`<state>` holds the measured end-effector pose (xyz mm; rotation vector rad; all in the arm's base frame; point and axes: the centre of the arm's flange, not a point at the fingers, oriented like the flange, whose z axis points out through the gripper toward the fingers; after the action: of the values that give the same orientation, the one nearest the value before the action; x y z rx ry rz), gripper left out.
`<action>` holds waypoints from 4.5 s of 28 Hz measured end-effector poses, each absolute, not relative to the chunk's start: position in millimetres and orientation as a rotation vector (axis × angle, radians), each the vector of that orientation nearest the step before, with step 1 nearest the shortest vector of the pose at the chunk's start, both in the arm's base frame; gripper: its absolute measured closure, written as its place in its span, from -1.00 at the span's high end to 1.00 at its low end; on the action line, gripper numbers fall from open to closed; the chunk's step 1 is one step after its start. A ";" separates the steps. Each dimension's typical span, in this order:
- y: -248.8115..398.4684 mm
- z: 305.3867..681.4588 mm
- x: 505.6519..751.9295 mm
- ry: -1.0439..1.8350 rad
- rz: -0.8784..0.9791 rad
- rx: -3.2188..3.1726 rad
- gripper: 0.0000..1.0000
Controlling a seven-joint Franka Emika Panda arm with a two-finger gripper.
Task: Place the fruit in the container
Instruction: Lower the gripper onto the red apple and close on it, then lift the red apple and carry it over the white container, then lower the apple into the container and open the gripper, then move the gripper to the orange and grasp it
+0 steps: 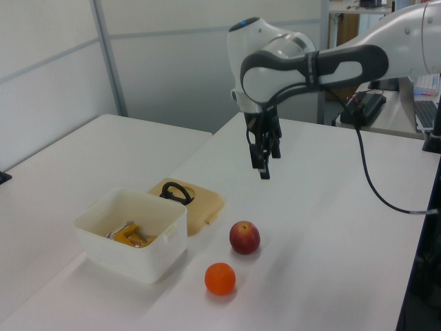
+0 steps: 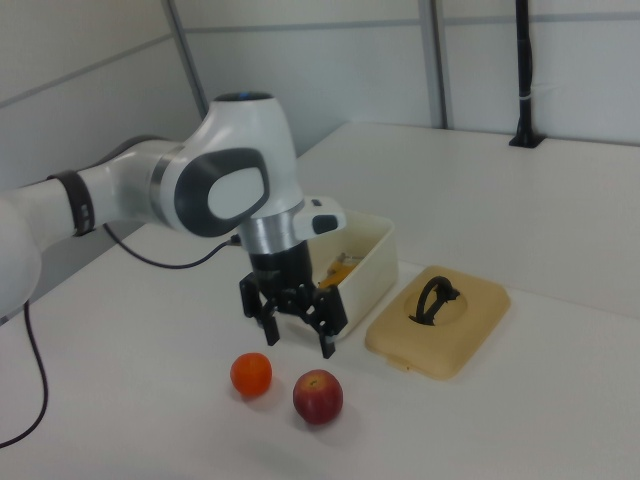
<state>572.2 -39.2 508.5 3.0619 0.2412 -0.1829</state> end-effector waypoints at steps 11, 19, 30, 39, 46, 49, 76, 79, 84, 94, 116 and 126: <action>16.1 438.5 569.6 0.384 -0.053 3.072 1.00; 23.3 397.3 582.9 0.409 -0.018 3.075 1.00; 29.0 343.8 599.8 0.446 -0.013 3.064 1.00; 28.9 338.6 604.0 0.485 -0.022 3.024 0.75; 25.5 361.5 615.9 0.463 0.050 3.022 0.74; 19.9 390.3 628.4 0.431 0.123 3.026 0.74; 108.7 457.5 712.7 0.269 0.731 3.094 0.74; 116.1 450.2 717.6 0.282 0.726 3.098 0.74; 117.3 448.7 719.9 0.297 0.725 3.084 0.90; 111.5 461.0 689.7 0.319 0.272 3.096 1.00; 147.2 400.1 616.1 0.442 -0.388 2.989 1.00; 166.2 371.3 615.8 0.491 -0.408 2.979 1.00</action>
<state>615.8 166.2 371.3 2.9791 0.4906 -0.4080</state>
